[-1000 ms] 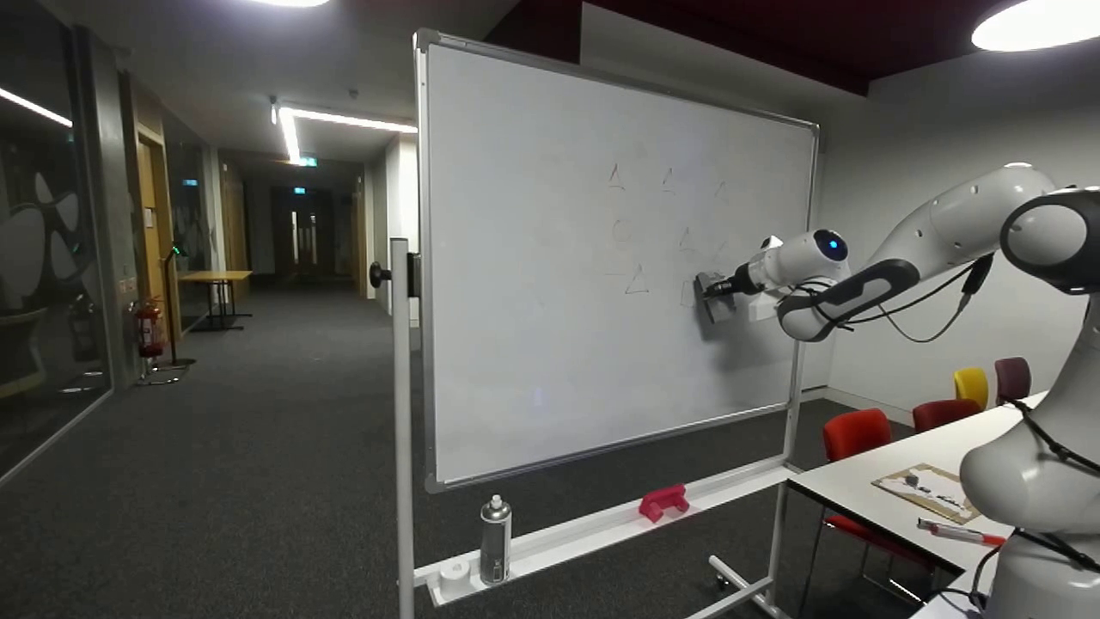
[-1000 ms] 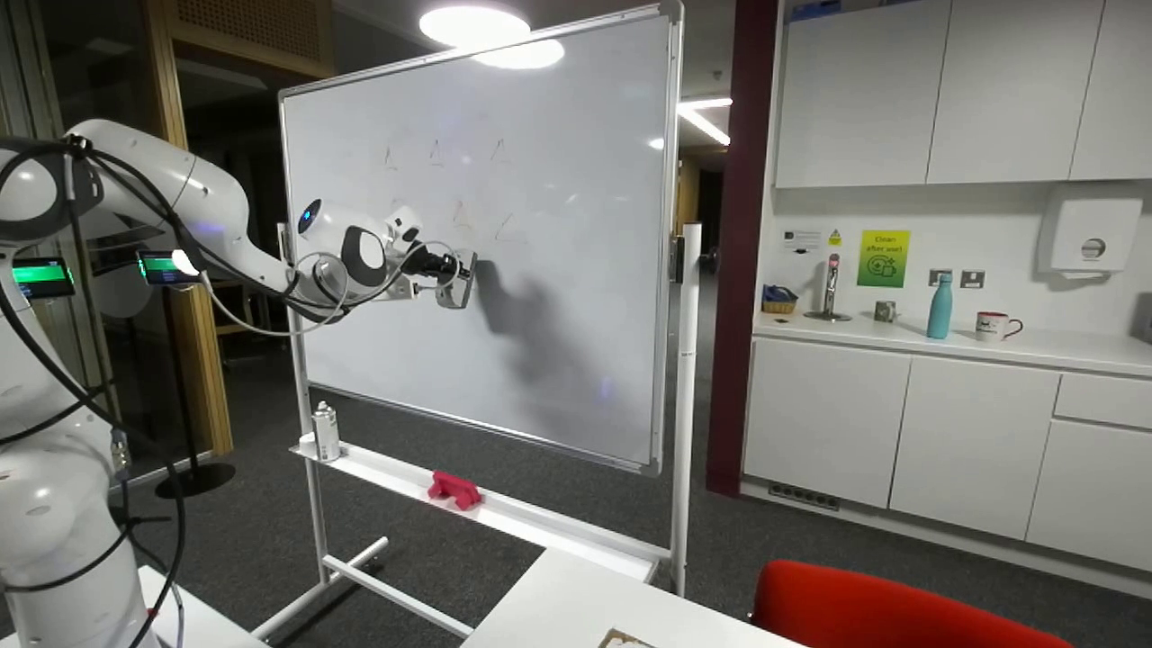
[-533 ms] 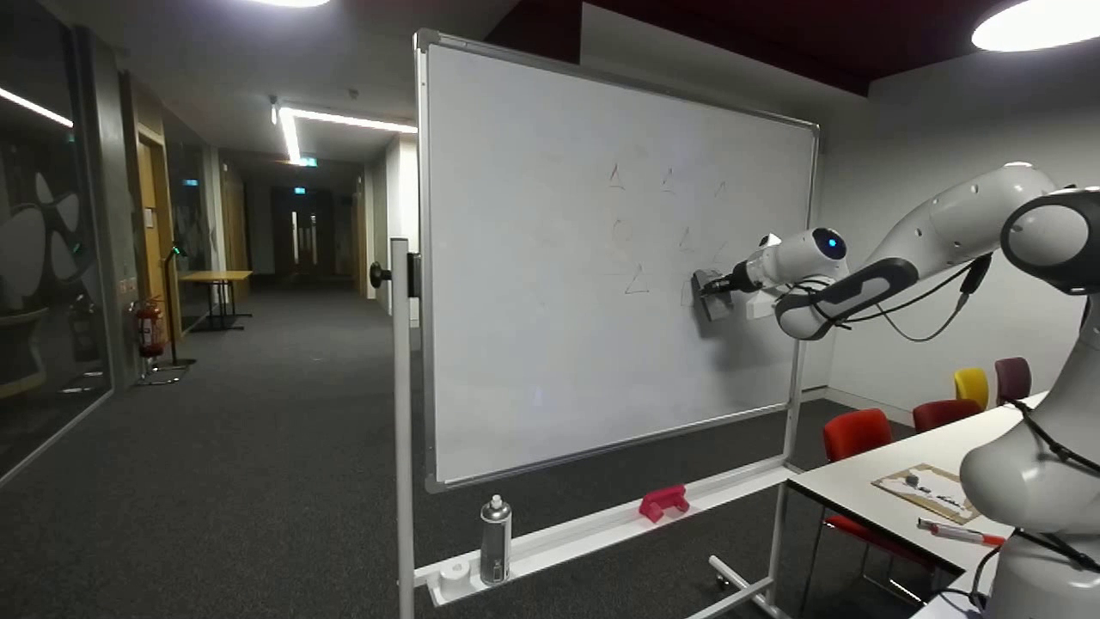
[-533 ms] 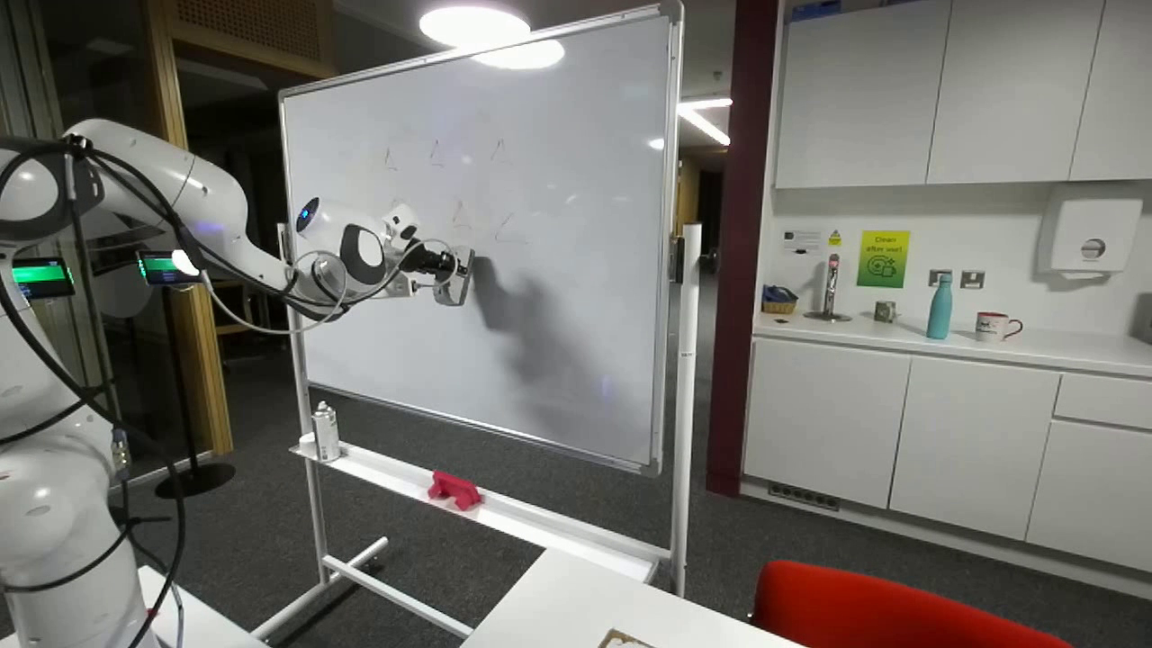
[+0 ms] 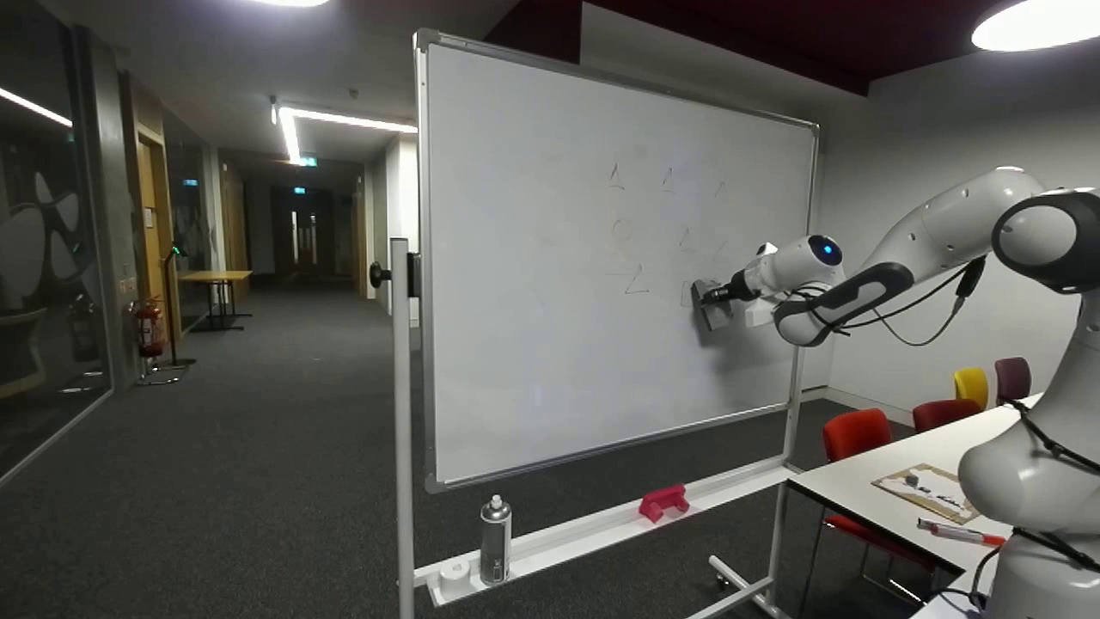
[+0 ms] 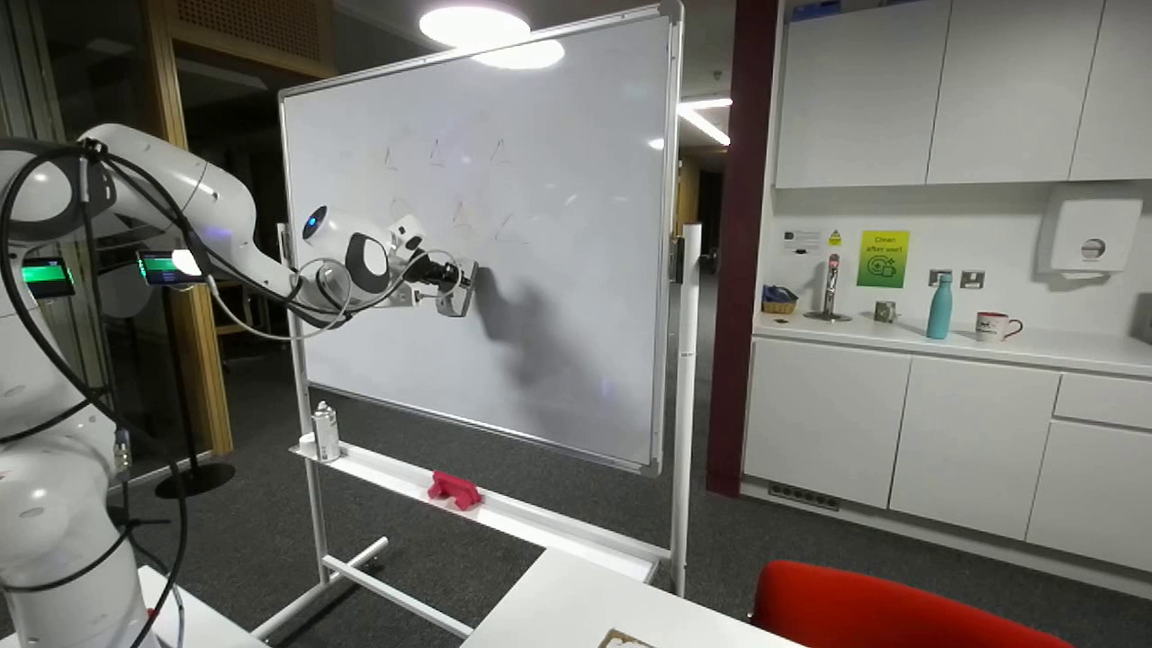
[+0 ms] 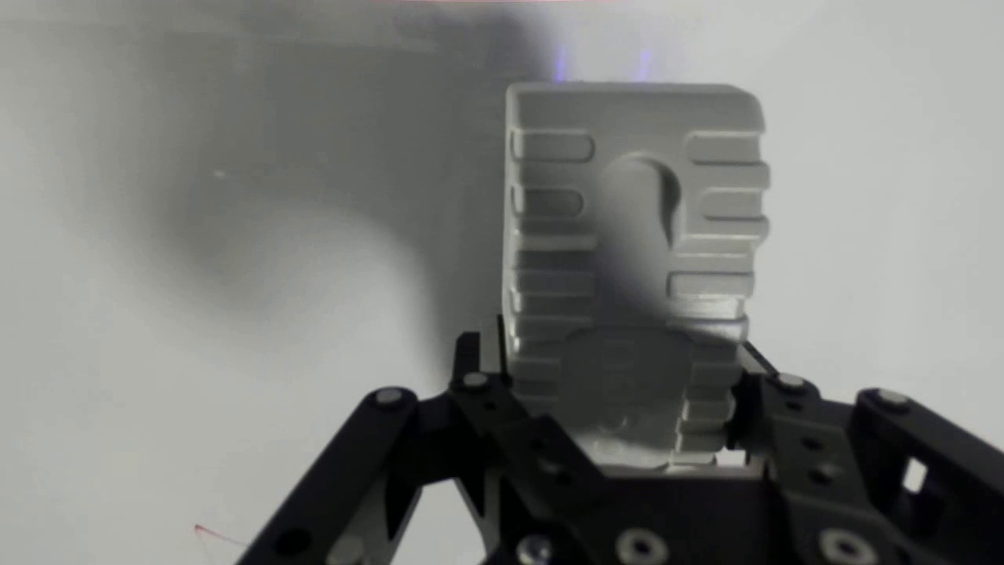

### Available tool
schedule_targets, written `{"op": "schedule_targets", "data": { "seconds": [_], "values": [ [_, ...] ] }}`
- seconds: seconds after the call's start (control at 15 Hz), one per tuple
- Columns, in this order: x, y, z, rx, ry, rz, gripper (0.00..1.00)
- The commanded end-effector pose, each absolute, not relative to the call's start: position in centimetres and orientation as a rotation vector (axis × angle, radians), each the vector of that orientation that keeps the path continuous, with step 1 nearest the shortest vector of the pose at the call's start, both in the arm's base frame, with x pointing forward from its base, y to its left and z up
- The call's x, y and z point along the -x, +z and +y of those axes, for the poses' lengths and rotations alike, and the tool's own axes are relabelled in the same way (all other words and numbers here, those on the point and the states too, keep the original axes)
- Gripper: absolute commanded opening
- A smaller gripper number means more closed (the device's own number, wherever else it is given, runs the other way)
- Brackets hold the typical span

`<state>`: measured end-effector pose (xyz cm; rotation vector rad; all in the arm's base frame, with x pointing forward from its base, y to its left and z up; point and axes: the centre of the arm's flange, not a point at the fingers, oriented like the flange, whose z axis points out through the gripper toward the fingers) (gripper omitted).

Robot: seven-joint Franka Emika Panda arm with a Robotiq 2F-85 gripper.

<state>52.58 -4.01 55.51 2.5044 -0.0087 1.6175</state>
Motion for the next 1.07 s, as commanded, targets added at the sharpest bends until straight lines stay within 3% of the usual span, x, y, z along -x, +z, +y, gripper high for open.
{"op": "schedule_targets", "data": {
  "seconds": [0.0, 1.0],
  "values": [
    [-54.1, 54.1, -3.3, -2.491, 1.587, 0.006, 0.35],
    [-54.7, 56.6, -0.4, -2.449, 1.593, 0.018, 0.35]
  ]
}}
